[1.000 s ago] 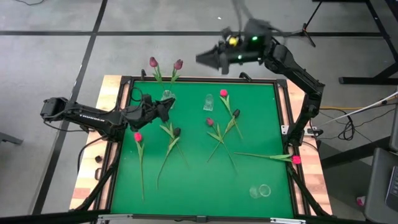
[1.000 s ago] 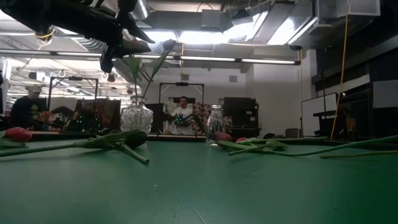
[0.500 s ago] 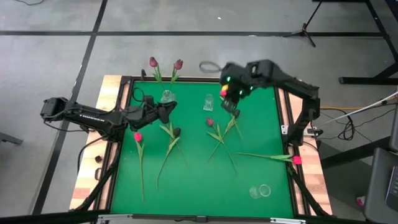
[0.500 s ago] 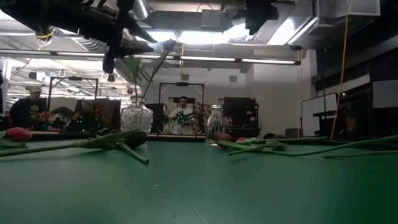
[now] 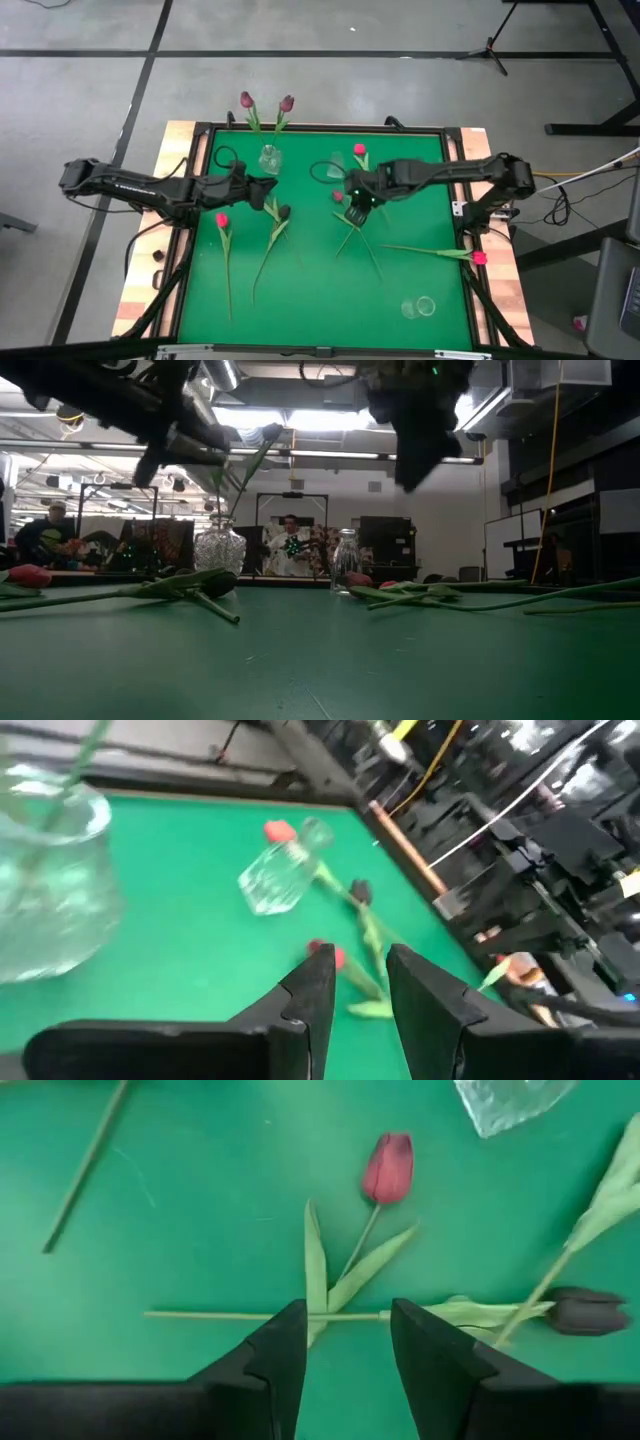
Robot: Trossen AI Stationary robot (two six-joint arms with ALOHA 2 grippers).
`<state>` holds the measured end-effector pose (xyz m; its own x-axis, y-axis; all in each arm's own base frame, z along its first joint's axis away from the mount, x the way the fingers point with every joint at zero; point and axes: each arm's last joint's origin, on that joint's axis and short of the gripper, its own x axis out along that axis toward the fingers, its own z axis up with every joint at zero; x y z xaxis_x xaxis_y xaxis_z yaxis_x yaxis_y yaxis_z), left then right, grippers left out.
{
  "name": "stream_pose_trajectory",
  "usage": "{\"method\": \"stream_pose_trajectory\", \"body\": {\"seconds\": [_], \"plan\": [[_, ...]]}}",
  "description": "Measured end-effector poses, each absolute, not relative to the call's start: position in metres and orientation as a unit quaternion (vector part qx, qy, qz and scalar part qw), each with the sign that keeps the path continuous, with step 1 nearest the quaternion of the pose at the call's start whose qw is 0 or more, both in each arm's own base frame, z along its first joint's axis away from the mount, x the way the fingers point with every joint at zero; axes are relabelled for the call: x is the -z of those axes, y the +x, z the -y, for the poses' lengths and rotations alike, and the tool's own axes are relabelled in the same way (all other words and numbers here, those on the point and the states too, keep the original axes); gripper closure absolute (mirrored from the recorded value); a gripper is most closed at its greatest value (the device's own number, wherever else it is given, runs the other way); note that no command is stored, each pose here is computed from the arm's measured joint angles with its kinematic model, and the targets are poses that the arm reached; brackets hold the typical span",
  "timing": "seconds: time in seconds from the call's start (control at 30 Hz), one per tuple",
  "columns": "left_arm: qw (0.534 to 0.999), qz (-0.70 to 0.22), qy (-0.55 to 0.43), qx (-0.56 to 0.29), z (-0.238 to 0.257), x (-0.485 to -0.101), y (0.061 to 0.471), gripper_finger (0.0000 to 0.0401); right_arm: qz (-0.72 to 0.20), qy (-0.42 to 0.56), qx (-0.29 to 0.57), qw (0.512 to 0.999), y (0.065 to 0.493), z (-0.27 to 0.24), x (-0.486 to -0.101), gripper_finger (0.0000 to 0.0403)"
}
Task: Sort flowers into vase by color
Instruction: Put the dark red tulip into the top left transparent vase
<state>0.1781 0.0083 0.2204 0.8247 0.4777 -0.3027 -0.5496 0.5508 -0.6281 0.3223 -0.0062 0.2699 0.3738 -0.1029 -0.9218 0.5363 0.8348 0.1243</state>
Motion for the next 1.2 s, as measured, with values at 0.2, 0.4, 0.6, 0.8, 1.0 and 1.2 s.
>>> {"method": "stream_pose_trajectory", "body": {"seconds": [0.2,0.4,0.6,0.8,1.0,1.2], "plan": [[0.877,-0.09,-0.373,-0.288,-0.003,-0.215,0.172,0.0308,-0.516,0.229,0.22,0.796,0.315,-0.015,-0.22,0.0256],[0.878,-0.096,-0.37,-0.287,-0.002,-0.213,0.172,0.0308,-0.465,0.237,0.222,0.824,0.317,-0.022,-0.199,0.0256],[0.877,-0.106,-0.364,-0.295,-0.002,-0.211,0.171,0.0308,-0.463,0.237,0.211,0.828,0.321,-0.011,-0.193,0.0255],[0.877,-0.11,-0.361,-0.298,-0.002,-0.211,0.171,0.0308,-0.452,0.241,0.21,0.833,0.329,0.002,-0.187,0.0255],[0.876,-0.112,-0.358,-0.303,-0.002,-0.21,0.17,0.0308,-0.46,0.223,0.211,0.833,0.332,0.01,-0.179,0.0255],[0.876,-0.116,-0.356,-0.306,-0.002,-0.209,0.17,0.0308,-0.489,0.222,0.2,0.819,0.335,0.012,-0.162,0.0232]]}}
